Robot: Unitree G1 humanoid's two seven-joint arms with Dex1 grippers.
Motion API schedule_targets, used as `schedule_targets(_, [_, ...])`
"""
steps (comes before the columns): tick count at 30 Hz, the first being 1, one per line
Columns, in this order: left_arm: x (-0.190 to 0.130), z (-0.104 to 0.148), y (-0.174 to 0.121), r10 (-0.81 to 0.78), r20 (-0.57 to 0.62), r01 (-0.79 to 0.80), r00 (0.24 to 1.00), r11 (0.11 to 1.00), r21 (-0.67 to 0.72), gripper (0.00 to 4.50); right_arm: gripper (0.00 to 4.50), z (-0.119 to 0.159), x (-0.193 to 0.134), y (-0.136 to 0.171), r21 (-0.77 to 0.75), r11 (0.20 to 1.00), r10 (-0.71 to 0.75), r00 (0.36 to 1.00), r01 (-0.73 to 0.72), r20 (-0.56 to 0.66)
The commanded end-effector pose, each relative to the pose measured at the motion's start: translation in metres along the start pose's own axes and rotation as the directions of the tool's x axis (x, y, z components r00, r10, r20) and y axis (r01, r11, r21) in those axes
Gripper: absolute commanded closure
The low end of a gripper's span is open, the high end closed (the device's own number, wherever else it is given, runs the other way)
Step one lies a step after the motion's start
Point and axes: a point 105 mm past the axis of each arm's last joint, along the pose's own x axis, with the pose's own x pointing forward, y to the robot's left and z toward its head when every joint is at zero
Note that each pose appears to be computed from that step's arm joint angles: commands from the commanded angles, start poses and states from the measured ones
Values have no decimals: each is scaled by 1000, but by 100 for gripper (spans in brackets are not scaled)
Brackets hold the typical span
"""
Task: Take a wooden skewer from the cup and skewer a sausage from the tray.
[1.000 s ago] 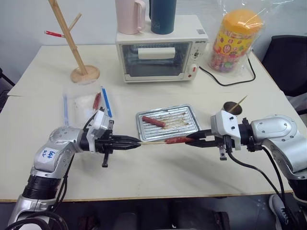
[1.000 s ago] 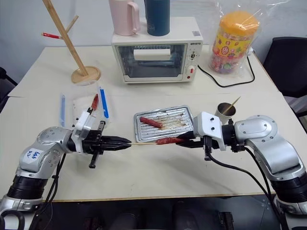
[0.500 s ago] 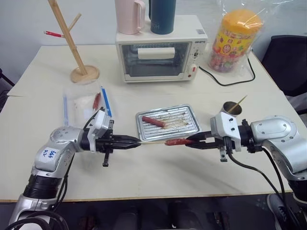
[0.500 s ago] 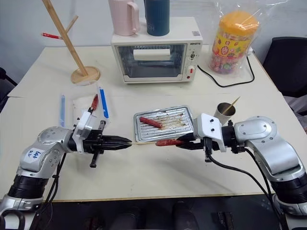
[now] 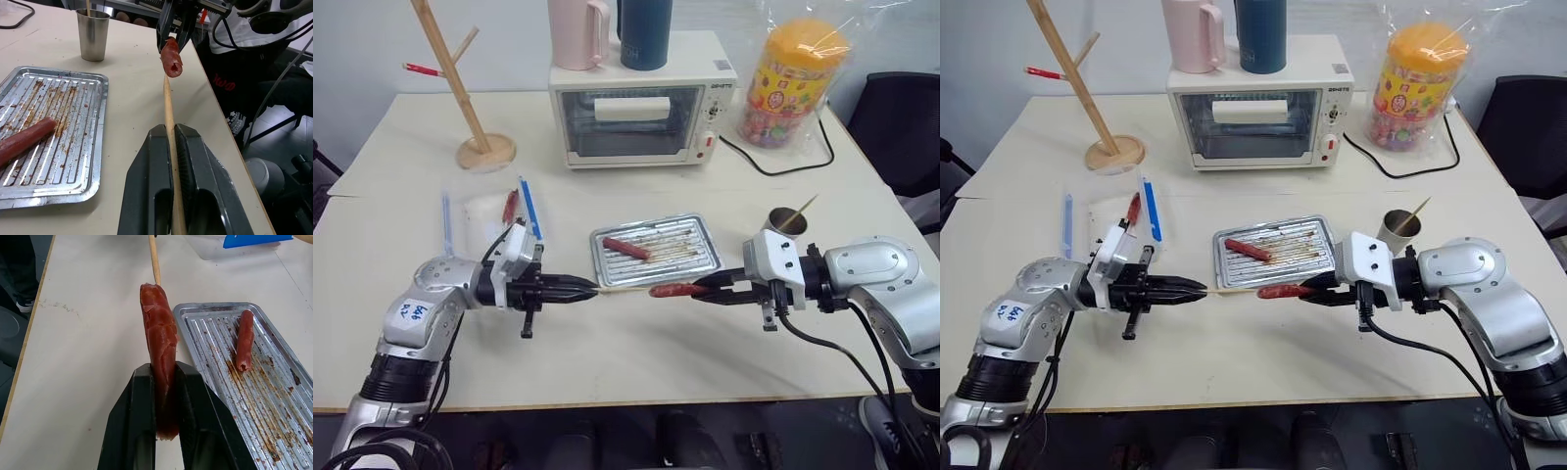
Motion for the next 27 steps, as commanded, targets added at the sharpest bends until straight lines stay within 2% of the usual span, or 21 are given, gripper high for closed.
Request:
schedule_targets(1, [0,10,-3,-17,8,16,1000,999,47,450,396,6,-2,1,-27,1000,-1,1000,1,9])
schedule_targets(8, [-9,12,-2,-8,-4,8,1000,999,37,450,396,0,-4,2,-11,1000,4,1000,-4,-8])
schedule_targets(27, [-1,10,-7,-52,3,52,999,998,19,450,396,0,-1,0,-6,1000,-4,1000,4,-2])
